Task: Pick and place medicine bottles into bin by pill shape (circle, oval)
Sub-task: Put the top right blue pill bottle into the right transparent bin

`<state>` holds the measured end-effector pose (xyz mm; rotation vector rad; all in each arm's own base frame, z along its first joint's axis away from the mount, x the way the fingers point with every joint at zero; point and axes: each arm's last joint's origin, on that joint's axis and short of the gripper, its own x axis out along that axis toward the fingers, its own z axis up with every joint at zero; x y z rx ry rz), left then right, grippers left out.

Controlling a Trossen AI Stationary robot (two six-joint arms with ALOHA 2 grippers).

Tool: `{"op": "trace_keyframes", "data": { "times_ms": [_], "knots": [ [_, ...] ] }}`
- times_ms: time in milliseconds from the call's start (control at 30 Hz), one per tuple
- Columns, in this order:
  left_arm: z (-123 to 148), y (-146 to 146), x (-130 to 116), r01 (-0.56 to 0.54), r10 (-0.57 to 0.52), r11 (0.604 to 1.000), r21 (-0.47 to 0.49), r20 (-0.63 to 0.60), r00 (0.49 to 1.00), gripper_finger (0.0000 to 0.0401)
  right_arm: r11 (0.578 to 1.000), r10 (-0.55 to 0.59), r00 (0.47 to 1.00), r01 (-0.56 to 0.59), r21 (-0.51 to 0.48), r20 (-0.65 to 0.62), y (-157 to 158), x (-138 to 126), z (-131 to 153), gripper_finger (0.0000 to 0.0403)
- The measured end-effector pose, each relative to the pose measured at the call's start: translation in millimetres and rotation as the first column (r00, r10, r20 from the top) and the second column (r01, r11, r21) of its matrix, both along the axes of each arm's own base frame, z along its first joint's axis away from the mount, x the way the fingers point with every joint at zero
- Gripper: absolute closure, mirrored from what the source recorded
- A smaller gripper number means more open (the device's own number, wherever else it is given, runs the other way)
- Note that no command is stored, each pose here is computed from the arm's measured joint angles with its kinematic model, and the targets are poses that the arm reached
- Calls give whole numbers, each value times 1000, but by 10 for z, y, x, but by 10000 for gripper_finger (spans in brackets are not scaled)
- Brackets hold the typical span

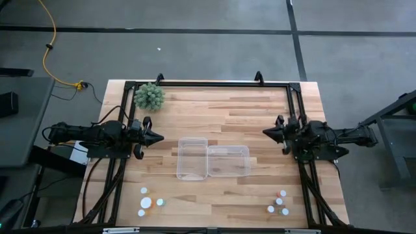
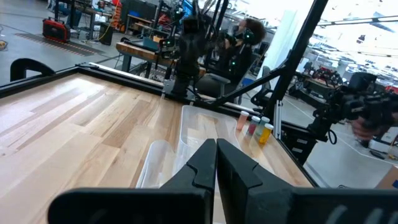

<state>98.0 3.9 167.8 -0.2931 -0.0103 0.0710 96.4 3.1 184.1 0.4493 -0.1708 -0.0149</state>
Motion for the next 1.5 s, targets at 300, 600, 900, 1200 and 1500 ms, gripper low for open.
{"op": "trace_keyframes", "data": {
  "times_ms": [300,600,900,1200,1500],
  "knots": [
    [0,0,0,0,0,1000,-1,0,1000,398,992,-50,917,0,124,396,-23,-96,453,402],
    [0,0,0,0,0,1000,-2,0,1000,398,991,-55,998,56,-124,9,15,357,1147,402],
    [2,0,0,0,0,1000,-4,3,1000,398,995,-73,965,51,-89,-254,36,781,1273,402],
    [306,27,-53,-34,99,980,-196,329,939,398,994,-111,974,105,-40,-195,30,882,1304,403],
    [1020,39,-145,-26,147,972,-232,521,841,400,985,-126,984,109,-131,-128,30,881,1374,403]
  ]
}}
